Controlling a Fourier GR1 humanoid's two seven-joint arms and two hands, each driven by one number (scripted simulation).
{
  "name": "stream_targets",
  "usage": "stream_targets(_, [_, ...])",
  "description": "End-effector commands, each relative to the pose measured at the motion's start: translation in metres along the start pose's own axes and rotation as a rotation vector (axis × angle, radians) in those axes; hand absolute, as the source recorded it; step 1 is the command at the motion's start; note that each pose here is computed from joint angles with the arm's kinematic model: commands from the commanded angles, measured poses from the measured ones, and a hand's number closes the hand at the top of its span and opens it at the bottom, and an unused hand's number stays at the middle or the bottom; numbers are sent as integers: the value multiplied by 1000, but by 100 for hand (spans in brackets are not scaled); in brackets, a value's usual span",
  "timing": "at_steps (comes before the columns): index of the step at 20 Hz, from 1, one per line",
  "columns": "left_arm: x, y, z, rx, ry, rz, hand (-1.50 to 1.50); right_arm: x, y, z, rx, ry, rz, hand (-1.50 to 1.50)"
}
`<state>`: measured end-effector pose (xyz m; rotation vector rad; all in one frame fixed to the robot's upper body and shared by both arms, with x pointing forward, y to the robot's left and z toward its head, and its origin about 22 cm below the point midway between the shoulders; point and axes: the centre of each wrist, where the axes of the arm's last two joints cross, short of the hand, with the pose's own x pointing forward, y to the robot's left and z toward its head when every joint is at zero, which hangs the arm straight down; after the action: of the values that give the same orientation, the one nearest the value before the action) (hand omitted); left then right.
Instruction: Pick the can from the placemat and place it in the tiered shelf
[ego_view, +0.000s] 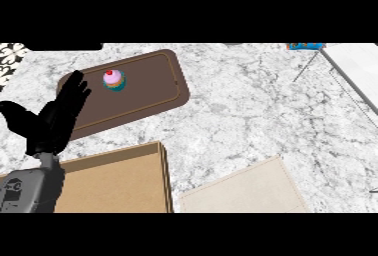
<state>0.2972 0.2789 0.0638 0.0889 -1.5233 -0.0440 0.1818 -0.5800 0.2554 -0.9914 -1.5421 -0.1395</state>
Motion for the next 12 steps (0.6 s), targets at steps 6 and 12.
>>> stream_targets(6, [5,5,11,16,0,-12,0,-26,-111,29,86,3,-96,-150])
stream_targets(12, [17,3,-5,20,3,16,0,-37,-152,56,164,-91,-137,-150])
